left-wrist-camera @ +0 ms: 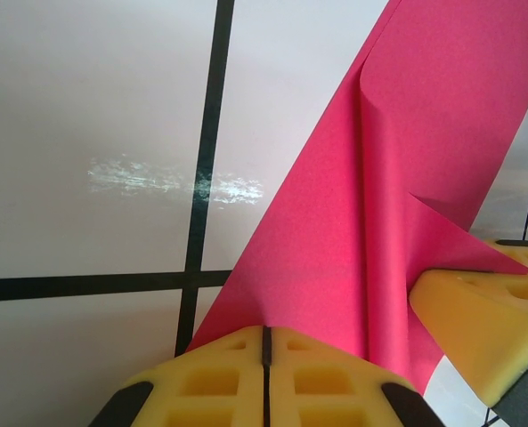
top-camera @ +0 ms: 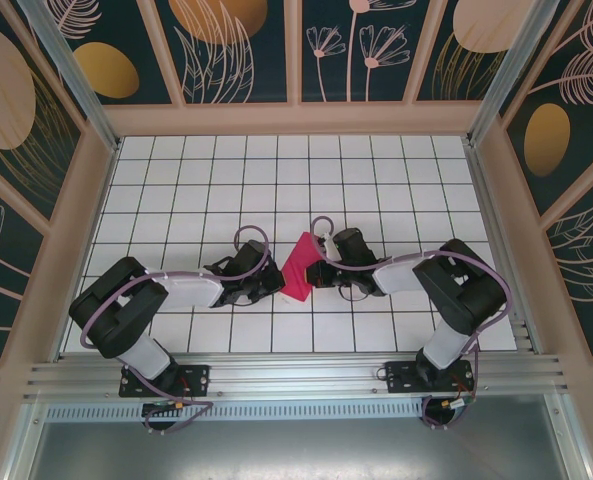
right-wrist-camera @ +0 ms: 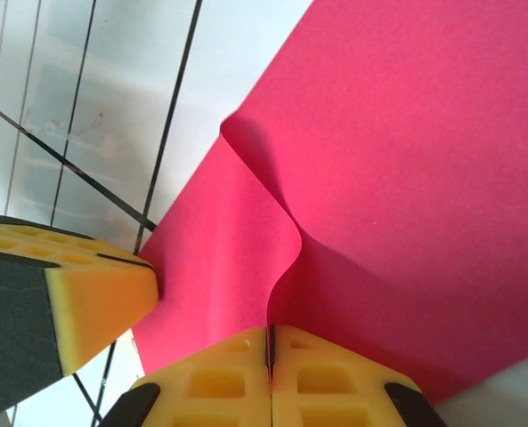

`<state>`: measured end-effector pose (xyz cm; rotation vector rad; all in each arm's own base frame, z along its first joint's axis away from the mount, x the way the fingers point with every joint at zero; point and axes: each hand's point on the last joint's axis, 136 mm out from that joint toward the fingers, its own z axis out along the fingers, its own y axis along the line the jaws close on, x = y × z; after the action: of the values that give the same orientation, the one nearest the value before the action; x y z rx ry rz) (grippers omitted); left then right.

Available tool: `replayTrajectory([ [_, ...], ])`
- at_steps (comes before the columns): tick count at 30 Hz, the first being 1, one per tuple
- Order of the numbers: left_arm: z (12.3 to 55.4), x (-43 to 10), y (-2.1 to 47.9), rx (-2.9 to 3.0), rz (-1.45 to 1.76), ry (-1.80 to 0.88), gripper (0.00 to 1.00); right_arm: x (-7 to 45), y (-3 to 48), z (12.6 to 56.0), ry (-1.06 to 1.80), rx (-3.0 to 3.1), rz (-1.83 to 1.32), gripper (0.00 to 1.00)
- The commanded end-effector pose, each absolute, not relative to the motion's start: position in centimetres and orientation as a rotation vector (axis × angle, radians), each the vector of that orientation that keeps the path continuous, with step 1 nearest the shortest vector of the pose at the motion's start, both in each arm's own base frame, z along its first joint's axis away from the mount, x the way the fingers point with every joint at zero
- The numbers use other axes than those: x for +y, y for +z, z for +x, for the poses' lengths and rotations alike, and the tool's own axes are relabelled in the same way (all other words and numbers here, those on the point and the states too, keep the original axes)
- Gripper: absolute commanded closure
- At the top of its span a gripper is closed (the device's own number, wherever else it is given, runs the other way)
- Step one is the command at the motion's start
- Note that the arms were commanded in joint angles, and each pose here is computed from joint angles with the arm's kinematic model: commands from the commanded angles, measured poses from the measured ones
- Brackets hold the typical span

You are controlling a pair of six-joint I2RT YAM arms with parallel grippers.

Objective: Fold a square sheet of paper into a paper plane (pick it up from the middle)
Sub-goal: Fold the triangle a second time at the center of the table.

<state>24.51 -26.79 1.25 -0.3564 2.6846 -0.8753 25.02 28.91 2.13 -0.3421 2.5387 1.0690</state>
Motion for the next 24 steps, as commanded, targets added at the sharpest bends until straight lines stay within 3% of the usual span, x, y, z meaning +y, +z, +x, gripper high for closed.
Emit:
replayTrajectory([
  [1, 22.9, -24.4, -1.5, 2.790, -0.368, -0.686, 0.90, 28.6, 2.1, 25.1, 1.020, 2.540, -0.365, 0.94],
  [16, 23.1, -24.3, -0.9, 2.770, -0.362, -0.679, 0.89, 28.4, 0.9, 25.1, 0.876, 2.564, -0.384, 0.94],
  [24, 24.2, -25.1, 1.1, 2.731, -0.346, -0.708, 0.83, 28.2, 0.0, 25.0, 0.791, 2.600, -0.406, 0.94],
])
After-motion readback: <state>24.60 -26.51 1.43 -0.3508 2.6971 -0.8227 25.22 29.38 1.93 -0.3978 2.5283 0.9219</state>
